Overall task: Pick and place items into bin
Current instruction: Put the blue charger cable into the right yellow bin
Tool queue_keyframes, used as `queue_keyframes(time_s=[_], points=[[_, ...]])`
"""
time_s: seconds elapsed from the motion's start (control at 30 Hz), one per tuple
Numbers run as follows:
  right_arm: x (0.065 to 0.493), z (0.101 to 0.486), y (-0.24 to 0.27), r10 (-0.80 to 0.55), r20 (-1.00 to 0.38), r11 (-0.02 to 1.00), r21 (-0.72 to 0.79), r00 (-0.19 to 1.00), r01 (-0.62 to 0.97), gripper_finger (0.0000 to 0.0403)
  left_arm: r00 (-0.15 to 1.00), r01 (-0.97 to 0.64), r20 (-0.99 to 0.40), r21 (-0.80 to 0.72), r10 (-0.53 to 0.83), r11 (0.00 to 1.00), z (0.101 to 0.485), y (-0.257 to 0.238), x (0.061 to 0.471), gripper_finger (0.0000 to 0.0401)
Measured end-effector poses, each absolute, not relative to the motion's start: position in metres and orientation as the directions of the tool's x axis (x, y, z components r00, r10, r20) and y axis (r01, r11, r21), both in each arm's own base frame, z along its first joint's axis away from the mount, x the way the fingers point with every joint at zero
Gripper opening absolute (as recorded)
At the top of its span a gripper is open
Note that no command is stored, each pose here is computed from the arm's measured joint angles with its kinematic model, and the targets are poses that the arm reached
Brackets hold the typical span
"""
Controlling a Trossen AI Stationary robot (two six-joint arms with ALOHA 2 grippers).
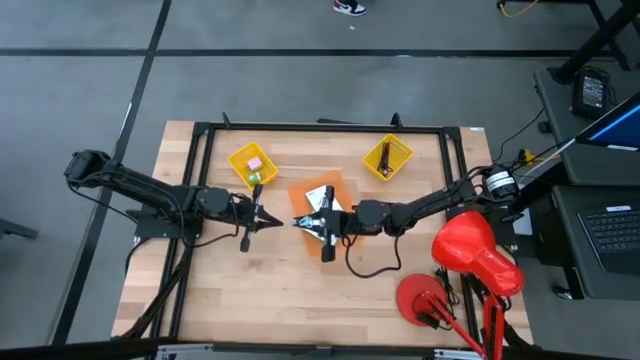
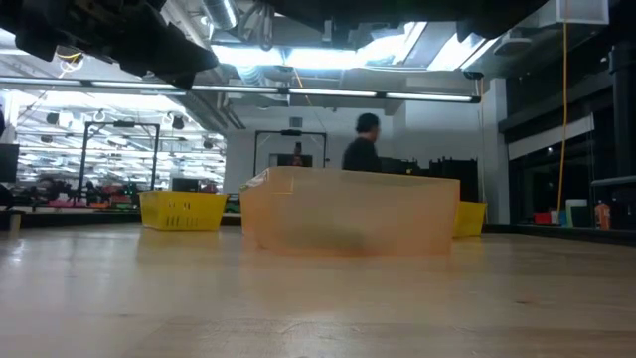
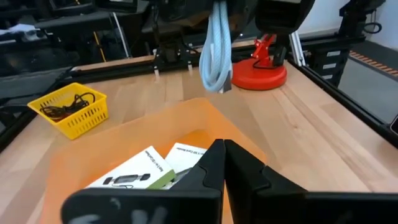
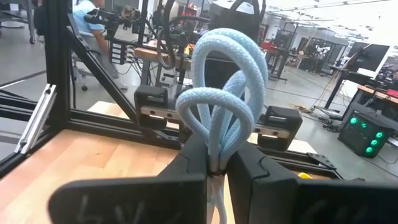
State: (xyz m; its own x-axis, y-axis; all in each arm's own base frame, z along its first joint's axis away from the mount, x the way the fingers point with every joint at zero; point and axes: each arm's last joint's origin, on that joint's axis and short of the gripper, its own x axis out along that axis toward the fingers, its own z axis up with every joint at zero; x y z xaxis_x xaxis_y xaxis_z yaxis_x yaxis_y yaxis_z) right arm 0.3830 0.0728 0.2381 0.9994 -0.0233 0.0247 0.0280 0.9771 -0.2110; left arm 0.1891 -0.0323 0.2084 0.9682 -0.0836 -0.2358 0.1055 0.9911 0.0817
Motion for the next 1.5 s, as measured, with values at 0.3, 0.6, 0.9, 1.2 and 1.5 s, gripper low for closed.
queue_keyframes(time_s=[0.3, 0.6, 0.9, 1.2, 1.5], points=[[0.382, 0.239, 0.074, -0.021, 0.020, 0.972, -0.233, 1.000, 0.025, 0.0017, 0.968, 0.108, -0.237, 0.095, -0.083, 0.990, 0.208, -0.032, 0.189, 0.0001], [0.365, 0.249, 0.081, -0.088, -0.025, 0.967, -0.243, 0.996, 0.079, 0.0017, 0.972, 0.104, -0.218, 0.084, -0.084, 0.991, 0.212, -0.032, 0.187, 0.0001], [0.342, 0.246, 0.086, -0.173, -0.035, 0.957, -0.243, 0.984, 0.160, 0.0017, 0.974, 0.105, -0.212, 0.084, -0.085, 0.991, 0.213, -0.032, 0.186, 0.0002], [0.314, 0.247, 0.079, -0.268, -0.030, 0.945, -0.201, 0.963, 0.257, 0.0017, 0.976, 0.102, -0.202, 0.068, -0.086, 0.993, 0.214, -0.032, 0.187, 0.0002], [0.283, 0.245, 0.064, -0.466, -0.025, 0.872, -0.181, 0.884, 0.455, 0.0017, 0.987, 0.046, -0.159, 0.060, -0.036, 0.997, 0.218, -0.031, 0.187, 0.0003]])
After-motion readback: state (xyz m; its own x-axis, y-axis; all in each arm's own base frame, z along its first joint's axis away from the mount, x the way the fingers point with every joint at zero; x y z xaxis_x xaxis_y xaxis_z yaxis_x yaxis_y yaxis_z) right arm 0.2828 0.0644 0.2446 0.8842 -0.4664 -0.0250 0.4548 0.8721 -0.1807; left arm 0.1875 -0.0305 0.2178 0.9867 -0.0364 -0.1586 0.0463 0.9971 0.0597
